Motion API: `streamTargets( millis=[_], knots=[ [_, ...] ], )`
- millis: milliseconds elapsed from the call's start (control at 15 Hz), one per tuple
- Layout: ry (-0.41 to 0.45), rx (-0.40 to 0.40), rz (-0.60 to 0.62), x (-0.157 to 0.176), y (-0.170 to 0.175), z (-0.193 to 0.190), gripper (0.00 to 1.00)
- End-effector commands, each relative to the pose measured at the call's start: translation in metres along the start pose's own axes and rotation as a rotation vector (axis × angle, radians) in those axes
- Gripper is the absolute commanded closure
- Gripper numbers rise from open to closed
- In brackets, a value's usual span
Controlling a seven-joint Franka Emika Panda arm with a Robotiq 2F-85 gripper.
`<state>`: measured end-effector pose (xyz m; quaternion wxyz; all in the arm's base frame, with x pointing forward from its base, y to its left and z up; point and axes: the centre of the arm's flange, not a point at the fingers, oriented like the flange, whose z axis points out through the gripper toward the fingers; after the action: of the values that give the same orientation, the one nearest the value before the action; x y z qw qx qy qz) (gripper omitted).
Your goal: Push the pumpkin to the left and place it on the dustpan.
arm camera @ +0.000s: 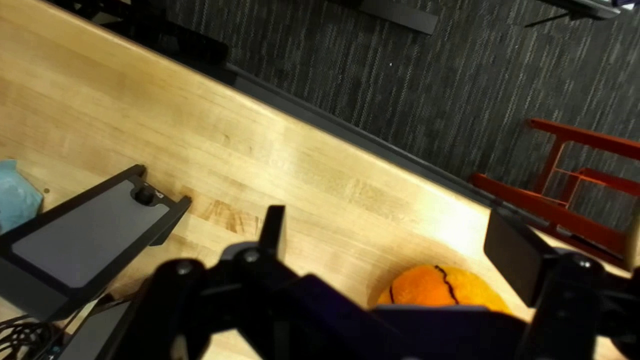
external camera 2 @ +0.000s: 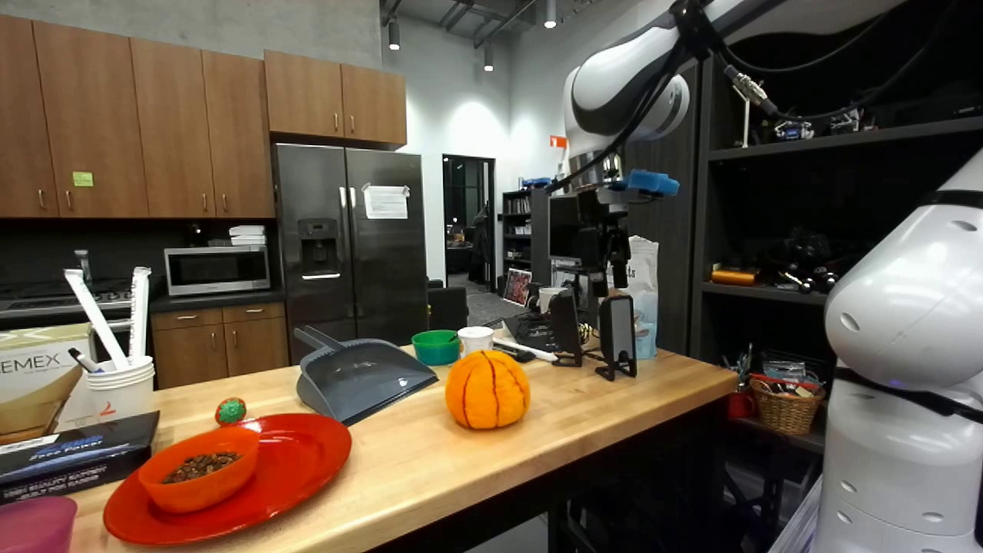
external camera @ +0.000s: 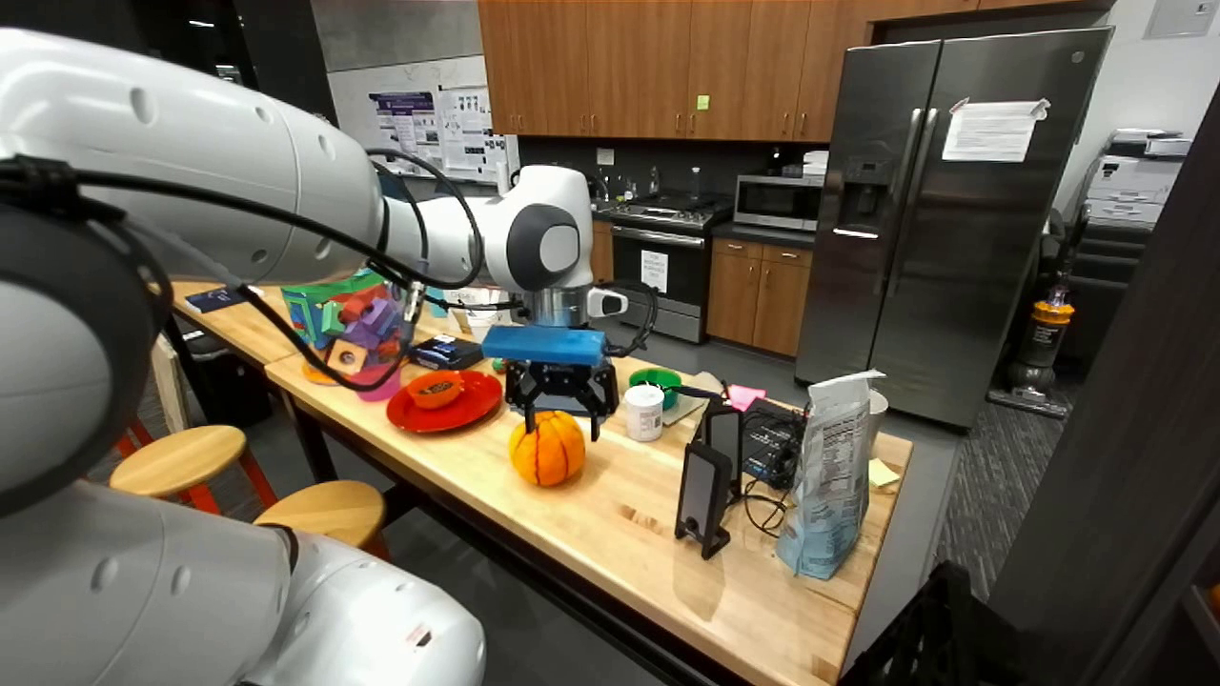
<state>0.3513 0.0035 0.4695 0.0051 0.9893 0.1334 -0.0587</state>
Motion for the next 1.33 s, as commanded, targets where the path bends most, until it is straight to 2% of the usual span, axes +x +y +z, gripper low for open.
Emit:
streamTargets(
  millis=[0,467,533,667,1067,1267],
  knots=[
    [-0.037,0.029,-0.084,0.001,0.008,-0.006,0.0],
    [-0.053,0.054,-0.188,-0.002,0.012,-0.005,0.0],
    [-0.05,0.057,-0.231,0.06,0.013,0.035,0.0],
    [-0.025,0.046,-0.28,0.082,0.011,0.048,0.0],
    [-0.061,0.029,-0.386,0.179,-0.001,0.138,0.0],
    [-0.047,0.019,-0.408,0.231,-0.003,0.173,0.0]
  ],
)
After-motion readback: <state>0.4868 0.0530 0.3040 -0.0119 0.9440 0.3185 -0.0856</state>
